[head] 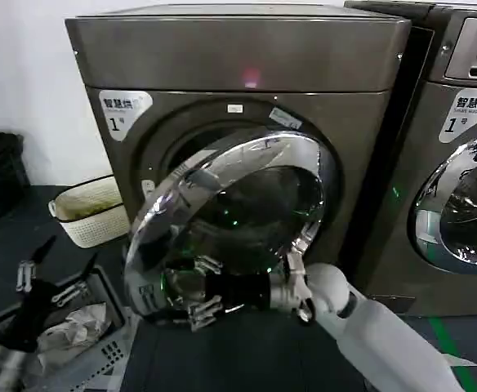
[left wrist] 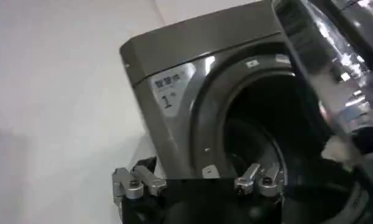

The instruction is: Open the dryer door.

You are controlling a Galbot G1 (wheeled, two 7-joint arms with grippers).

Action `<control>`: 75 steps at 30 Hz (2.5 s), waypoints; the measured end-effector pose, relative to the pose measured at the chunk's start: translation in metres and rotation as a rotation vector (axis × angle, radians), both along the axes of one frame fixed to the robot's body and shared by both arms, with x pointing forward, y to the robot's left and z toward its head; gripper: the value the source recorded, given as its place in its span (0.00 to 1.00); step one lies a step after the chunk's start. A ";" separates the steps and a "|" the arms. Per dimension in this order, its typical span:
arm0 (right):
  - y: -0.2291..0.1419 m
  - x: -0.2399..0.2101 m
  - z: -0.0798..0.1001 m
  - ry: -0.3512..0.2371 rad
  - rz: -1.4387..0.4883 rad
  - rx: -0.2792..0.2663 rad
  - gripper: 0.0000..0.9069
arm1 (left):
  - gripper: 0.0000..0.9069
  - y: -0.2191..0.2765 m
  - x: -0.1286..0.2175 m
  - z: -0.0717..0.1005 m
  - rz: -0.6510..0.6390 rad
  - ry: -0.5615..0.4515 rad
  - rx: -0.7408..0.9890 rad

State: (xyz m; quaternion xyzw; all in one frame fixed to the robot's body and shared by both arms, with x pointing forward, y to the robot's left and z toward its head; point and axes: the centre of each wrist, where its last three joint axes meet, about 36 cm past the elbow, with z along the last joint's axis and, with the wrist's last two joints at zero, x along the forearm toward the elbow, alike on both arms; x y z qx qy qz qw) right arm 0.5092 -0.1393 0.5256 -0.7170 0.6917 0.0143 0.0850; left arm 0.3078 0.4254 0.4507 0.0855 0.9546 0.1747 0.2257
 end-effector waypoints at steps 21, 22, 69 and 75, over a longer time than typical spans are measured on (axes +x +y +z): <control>-0.125 -0.072 0.013 -0.062 -0.184 0.030 1.00 | 1.00 -0.026 0.084 0.012 -0.302 0.004 0.141; -0.134 -0.077 0.013 -0.064 -0.212 0.032 1.00 | 1.00 -0.028 0.087 0.013 -0.318 0.001 0.147; -0.383 -0.453 0.018 -0.398 -2.834 -0.249 1.00 | 1.00 -0.285 0.153 -0.028 -0.920 -0.056 0.055; -0.397 -0.497 0.010 -0.466 -3.065 -0.390 1.00 | 1.00 -0.320 0.168 -0.026 -0.955 -0.065 0.034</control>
